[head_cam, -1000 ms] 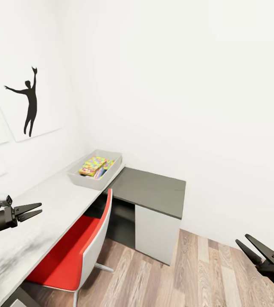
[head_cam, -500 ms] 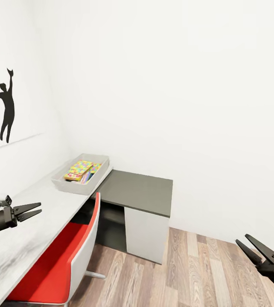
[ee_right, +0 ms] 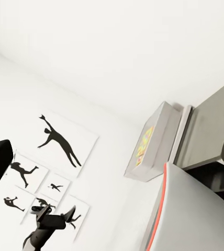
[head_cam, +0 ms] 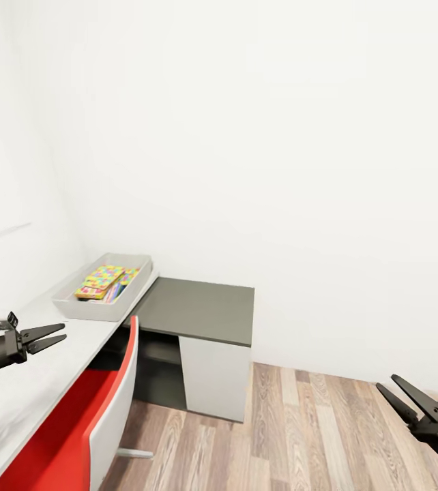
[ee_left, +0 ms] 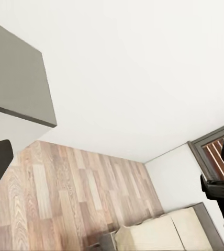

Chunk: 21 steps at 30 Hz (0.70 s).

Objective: Put all the toys in the child's room - the three board games (two on the bed and one on the table), the two jigsaw puzzles on the table, and the tennis ball on the table - inside the toy box on the table in the child's room.

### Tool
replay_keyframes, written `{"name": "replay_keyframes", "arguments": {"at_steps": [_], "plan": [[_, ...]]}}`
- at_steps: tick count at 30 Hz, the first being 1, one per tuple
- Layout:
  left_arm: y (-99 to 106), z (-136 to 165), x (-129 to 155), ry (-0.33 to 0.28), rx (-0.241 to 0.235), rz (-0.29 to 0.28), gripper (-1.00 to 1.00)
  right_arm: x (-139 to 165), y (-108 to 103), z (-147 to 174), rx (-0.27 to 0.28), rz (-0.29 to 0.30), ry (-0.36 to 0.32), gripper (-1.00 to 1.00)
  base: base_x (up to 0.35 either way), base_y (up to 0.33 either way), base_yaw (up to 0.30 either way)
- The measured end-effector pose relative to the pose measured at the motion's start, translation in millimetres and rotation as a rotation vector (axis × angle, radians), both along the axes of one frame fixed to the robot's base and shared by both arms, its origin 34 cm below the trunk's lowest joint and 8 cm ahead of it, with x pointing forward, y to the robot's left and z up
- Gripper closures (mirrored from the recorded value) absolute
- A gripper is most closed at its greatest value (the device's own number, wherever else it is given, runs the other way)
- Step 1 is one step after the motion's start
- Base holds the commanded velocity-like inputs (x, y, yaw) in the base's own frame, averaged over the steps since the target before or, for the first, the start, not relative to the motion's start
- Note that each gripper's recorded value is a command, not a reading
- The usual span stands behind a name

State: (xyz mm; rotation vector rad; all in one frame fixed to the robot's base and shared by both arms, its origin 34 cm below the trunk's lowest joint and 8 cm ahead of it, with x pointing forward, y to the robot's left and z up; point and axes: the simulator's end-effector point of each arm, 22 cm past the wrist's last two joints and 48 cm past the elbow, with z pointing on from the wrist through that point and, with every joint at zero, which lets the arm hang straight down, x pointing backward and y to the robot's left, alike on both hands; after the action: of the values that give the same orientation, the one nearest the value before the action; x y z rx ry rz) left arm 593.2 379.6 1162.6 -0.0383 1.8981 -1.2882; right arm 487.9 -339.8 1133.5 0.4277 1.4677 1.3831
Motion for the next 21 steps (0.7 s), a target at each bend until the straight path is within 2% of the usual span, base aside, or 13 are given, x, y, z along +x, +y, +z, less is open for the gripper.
{"name": "replay_keyframes", "arguments": {"at_steps": [10, 21], "plan": [[-2.3, 4.2, -2.0, -0.009, 0.002, -0.006, -1.0, -1.0, 1.3, 3.1, 0.001, 0.001, -0.008, -1.0, 0.0, 0.0, -0.21], [-6.2, 2.6, -2.9, -0.004, 0.007, -0.017, -1.0, -0.7, 2.8, 3.0, -0.001, 0.003, -0.008, -1.0, -0.008, 0.0, -0.043]]}}
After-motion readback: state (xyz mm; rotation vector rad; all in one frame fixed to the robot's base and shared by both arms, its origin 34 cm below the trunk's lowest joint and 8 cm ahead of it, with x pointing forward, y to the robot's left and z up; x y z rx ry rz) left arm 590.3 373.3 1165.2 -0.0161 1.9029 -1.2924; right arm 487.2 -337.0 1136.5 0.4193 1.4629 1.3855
